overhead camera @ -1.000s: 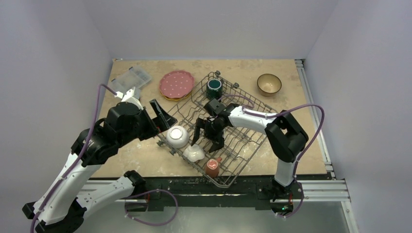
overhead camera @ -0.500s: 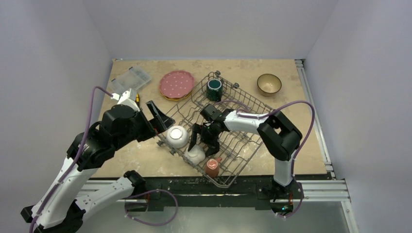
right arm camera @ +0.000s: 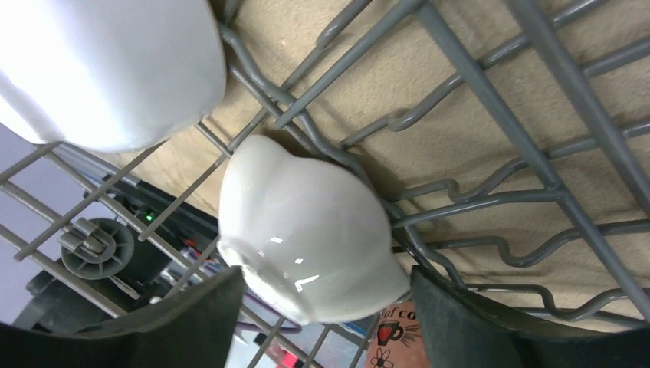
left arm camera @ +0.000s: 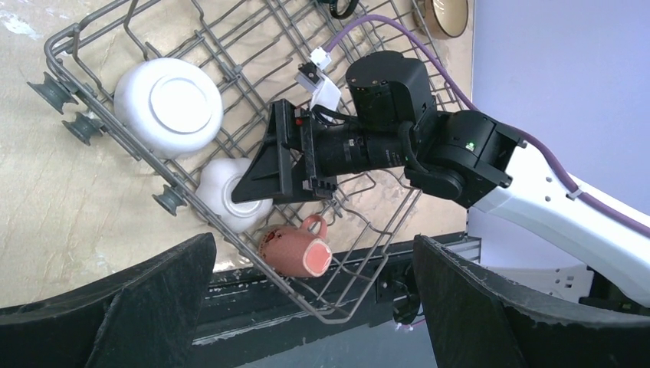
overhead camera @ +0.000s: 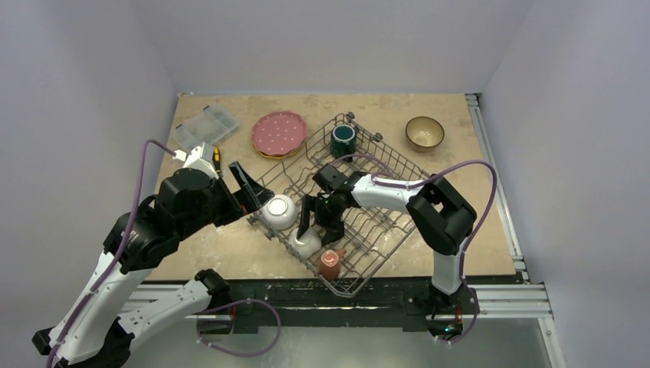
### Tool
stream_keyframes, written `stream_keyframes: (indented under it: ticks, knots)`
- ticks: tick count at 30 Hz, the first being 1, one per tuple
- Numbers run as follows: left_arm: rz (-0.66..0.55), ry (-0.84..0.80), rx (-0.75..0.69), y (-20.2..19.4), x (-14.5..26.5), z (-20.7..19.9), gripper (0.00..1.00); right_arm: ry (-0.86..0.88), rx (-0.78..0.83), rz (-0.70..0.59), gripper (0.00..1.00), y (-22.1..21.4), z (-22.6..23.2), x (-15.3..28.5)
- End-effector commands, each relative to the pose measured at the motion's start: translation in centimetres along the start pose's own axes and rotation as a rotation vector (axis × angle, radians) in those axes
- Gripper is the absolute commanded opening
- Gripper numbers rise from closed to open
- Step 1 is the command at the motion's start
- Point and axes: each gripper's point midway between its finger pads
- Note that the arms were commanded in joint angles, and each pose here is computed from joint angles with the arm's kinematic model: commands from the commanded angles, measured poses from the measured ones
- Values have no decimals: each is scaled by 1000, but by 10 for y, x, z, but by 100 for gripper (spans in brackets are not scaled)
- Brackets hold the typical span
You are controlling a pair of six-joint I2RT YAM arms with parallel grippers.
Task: Load the mixed dishes into the dish rack
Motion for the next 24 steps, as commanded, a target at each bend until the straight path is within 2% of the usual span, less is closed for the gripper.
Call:
stream_keyframes:
  ticks: [1,3,12,16,20,24]
  knots:
    - [-21,-13,5,4,0,-3,100,-29,189,-80,87,3,12,22]
    - [-17,-12,2,4,-1,-3,100,-42,235,-115,98,5,13,29]
    - [-10,-15,-25,3,-4,-4,100,21,450,-259,98,6,39,86]
    - [-1,-17,-52,3,-6,-6,100,-12,515,-343,98,14,45,113]
    - [38,-53,-63,-3,-12,-15,100,-45,527,-450,98,30,48,143]
    - [89,-95,-97,-9,-20,-28,100,-13,473,-592,98,57,52,186]
Point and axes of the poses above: each gripper's point midway between its finger pads, its own x axis back along the fingers, its own z axis along the line the jaws close on, y = z × x
